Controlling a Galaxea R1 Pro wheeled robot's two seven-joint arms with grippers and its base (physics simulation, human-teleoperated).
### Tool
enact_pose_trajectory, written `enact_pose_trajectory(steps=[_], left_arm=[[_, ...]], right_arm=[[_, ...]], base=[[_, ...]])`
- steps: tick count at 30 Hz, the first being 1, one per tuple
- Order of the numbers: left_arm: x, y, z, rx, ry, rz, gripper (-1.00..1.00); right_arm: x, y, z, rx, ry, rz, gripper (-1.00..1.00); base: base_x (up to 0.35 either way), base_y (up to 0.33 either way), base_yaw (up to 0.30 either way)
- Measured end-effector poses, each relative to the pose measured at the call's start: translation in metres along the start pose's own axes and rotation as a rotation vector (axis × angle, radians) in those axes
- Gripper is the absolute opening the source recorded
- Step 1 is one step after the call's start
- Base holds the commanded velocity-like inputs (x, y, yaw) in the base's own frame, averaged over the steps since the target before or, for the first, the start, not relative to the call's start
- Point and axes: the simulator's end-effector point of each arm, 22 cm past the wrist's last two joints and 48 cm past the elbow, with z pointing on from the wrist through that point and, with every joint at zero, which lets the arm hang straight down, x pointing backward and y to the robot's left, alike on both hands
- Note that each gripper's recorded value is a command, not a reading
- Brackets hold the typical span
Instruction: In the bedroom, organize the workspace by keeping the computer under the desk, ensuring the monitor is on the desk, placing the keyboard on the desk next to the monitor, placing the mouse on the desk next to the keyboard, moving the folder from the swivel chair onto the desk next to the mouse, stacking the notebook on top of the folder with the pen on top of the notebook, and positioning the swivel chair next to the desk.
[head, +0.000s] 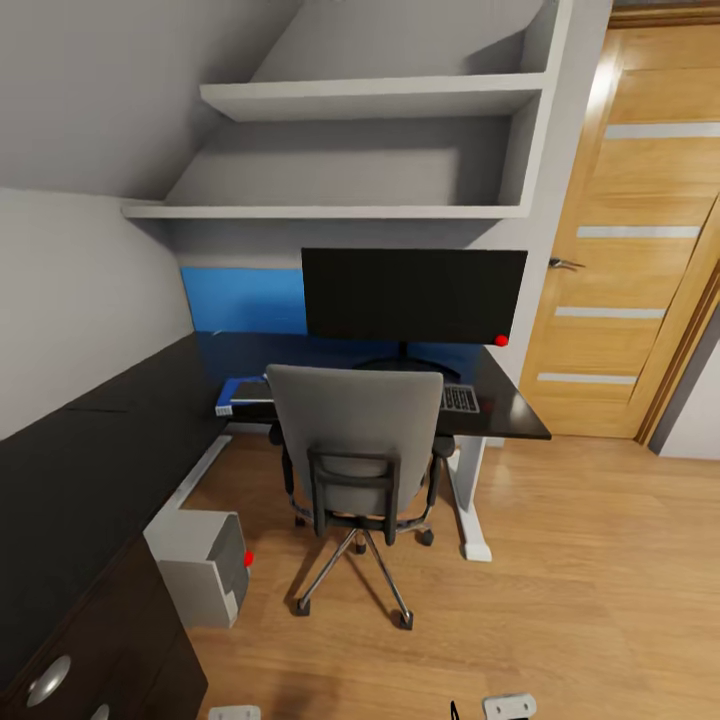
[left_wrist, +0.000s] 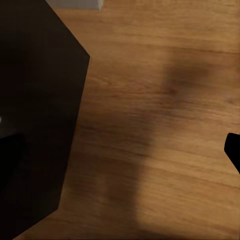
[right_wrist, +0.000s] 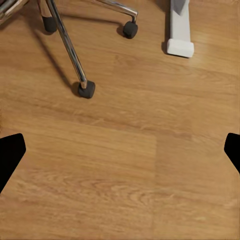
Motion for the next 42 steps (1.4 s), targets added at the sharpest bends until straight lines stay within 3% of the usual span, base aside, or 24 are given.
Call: enact_pose_trajectory(steps=[28, 31, 42], left_arm=[[-0.034, 0.056, -0.033, -0.060, -0.007, 0.011, 1.00], [-0.037, 0.073, -0.035, -0.080, -0.008, 0.014, 1.00], [-0.049, 0.084, -0.050, -0.089, -0.009, 0.016, 1.00]], right_arm=[[-0.045, -0.007, -0.028, 0.000, 0.001, 0.000, 1.00], [-0.049, -0.007, -0.031, 0.000, 0.001, 0.000, 1.00], [-0.065, -0.010, -0.042, 0.000, 0.001, 0.000, 1.00]], base=[[0.000, 0.000, 0.000], [0.000, 0.000, 0.000], [0.000, 0.000, 0.000]])
